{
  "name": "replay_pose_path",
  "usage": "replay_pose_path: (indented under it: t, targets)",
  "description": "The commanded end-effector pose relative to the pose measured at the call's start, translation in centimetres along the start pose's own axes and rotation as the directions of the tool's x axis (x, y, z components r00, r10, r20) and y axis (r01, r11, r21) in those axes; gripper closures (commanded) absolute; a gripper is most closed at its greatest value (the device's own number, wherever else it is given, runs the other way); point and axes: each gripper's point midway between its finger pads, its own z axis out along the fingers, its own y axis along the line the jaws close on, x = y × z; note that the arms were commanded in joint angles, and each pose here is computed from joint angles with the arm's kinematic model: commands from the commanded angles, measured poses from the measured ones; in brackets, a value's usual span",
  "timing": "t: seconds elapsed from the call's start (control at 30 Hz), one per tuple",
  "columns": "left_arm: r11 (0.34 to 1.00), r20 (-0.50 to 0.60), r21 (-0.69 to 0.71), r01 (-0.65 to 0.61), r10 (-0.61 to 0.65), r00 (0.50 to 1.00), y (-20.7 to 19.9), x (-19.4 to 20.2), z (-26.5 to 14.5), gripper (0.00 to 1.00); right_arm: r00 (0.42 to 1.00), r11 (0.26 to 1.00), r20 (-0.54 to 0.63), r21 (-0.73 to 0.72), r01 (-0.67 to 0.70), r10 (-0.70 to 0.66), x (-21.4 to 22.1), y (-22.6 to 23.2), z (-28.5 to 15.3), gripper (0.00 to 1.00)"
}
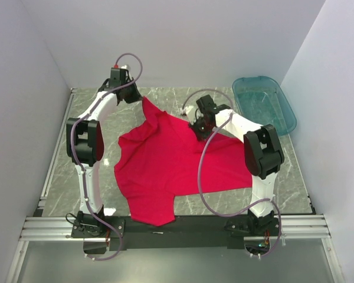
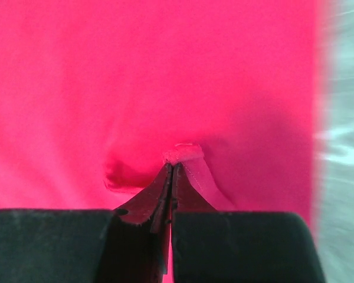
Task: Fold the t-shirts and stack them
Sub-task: Flatten the tshirt out
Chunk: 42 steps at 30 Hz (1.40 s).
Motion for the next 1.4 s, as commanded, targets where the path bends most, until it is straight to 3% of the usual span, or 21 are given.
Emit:
replay_pose_path:
  t: [0.0, 0.13, 0.27, 0.3, 0.37, 0.43, 0.73, 1.03, 1.17, 1.27, 1.3, 1.37]
  targets:
    - [0.996, 0.125, 0.078, -0.035, 0.025, 0.992, -2.4, -5.3, -1.4, 1.00, 0.971, 0.953, 0.227, 0.268, -0.140, 0.079, -6.5, -6.4, -5.0, 1.00]
    - [0.992, 0.163, 0.125, -0.011, -0.010, 0.987, -2.6, -7.2, -0.8, 1.00, 0.916, 0.787, 0.353, 0.502, -0.358, 0.191, -7.9, -13.9, -6.6, 1.00]
    - [0.967, 0.201, 0.245, 0.067, -0.118, 0.972, -3.0, -9.4, 0.2, 1.00, 0.840, 0.600, 0.481, 0.604, -0.525, 0.251, -9.2, -19.8, -7.3, 1.00]
    - [0.957, 0.241, 0.282, 0.063, -0.135, 0.961, -3.2, -11.0, 0.0, 1.00, 0.820, 0.565, 0.515, 0.611, -0.555, 0.249, -9.6, -20.8, -7.7, 1.00]
    - [0.940, 0.216, 0.324, 0.109, -0.185, 0.959, -3.0, -11.0, 1.2, 1.00, 0.785, 0.510, 0.567, 0.612, -0.605, 0.250, -10.2, -22.7, -8.3, 1.00]
    - [0.927, 0.233, 0.359, 0.111, -0.204, 0.951, -3.2, -12.5, 1.3, 1.00, 0.763, 0.494, 0.609, 0.607, -0.623, 0.216, -11.6, -23.8, -9.0, 1.00]
    - [0.880, 0.222, 0.416, 0.227, -0.341, 0.914, -1.1, -13.7, 4.0, 0.99, 0.774, 0.398, 0.606, 0.675, -0.622, 0.183, -11.6, -27.3, -7.8, 1.00]
    - [0.862, 0.226, 0.437, 0.255, -0.379, 0.897, -0.7, -13.8, 4.9, 0.99, 0.773, 0.269, 0.609, 0.726, -0.633, 0.178, -9.9, -29.9, -8.1, 1.00]
    - [0.858, 0.226, 0.450, 0.248, -0.378, 0.898, -1.1, -14.1, 4.9, 0.98, 0.772, 0.248, 0.607, 0.731, -0.636, 0.189, -9.7, -30.8, -8.0, 1.00]
    - [0.859, 0.231, 0.447, 0.248, -0.379, 0.896, -0.9, -14.3, 5.2, 0.98, 0.768, 0.245, 0.613, 0.728, -0.640, 0.186, -9.7, -30.8, -8.2, 0.85]
    - [0.859, 0.233, 0.446, 0.250, -0.381, 0.895, -0.8, -14.2, 5.4, 0.96, 0.769, 0.246, 0.611, 0.728, -0.640, 0.190, -9.4, -30.6, -8.0, 0.72]
    - [0.858, 0.237, 0.443, 0.262, -0.393, 0.888, -0.4, -14.3, 5.8, 0.88, 0.751, 0.273, 0.637, 0.701, -0.658, 0.174, -10.3, -30.0, -9.0, 0.61]
